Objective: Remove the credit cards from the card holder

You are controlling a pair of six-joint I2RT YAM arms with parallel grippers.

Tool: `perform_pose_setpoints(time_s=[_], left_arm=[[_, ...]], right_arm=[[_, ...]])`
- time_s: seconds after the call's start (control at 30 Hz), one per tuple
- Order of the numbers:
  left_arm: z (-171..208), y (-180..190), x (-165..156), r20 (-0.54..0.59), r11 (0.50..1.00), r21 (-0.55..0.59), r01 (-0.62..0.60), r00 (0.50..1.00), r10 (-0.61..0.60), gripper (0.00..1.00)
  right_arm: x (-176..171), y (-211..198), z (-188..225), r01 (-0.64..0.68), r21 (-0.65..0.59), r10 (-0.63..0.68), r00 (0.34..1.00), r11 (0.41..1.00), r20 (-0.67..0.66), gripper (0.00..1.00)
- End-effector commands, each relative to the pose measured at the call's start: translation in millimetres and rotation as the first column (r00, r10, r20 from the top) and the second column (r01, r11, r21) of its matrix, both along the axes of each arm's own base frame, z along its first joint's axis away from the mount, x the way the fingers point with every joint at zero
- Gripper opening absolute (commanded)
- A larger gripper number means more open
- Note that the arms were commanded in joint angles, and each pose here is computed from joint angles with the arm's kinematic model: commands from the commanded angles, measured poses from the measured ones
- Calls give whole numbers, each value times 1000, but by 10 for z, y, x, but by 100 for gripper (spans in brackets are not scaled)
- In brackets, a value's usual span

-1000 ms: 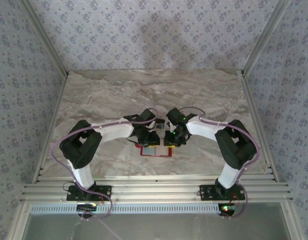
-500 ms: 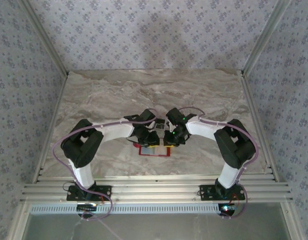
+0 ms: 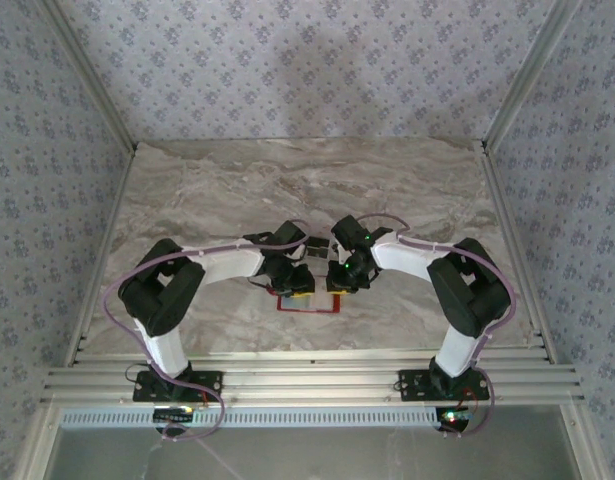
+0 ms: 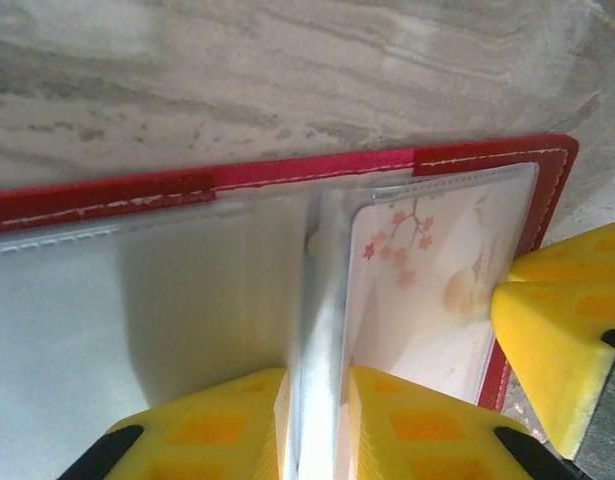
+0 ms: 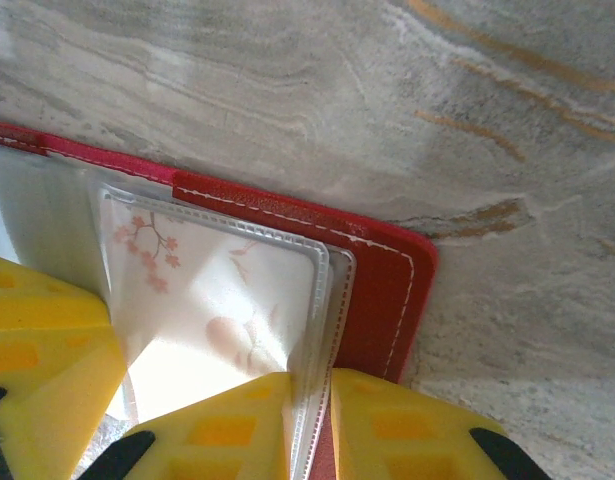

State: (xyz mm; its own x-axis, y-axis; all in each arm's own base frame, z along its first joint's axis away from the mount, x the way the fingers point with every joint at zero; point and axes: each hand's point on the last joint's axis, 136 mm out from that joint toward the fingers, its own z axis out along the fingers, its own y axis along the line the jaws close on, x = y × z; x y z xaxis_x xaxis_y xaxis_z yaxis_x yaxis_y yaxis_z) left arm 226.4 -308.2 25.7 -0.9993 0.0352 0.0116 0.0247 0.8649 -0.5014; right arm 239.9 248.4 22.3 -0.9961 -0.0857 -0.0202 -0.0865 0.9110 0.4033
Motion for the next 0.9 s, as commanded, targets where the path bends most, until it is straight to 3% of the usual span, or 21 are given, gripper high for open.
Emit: perform_pose_setpoints(time_s=[0.0, 0.87], left_arm=[[23, -6, -9, -7, 1000, -24, -2, 1000, 2, 24], [58, -188, -27, -22, 985, -172, 15, 1000, -19, 25]], right_arm=[[-64, -36, -108, -5, -38, 3, 999, 999, -37, 18], [-62, -17, -97, -13, -35, 11, 999, 999, -38, 18]])
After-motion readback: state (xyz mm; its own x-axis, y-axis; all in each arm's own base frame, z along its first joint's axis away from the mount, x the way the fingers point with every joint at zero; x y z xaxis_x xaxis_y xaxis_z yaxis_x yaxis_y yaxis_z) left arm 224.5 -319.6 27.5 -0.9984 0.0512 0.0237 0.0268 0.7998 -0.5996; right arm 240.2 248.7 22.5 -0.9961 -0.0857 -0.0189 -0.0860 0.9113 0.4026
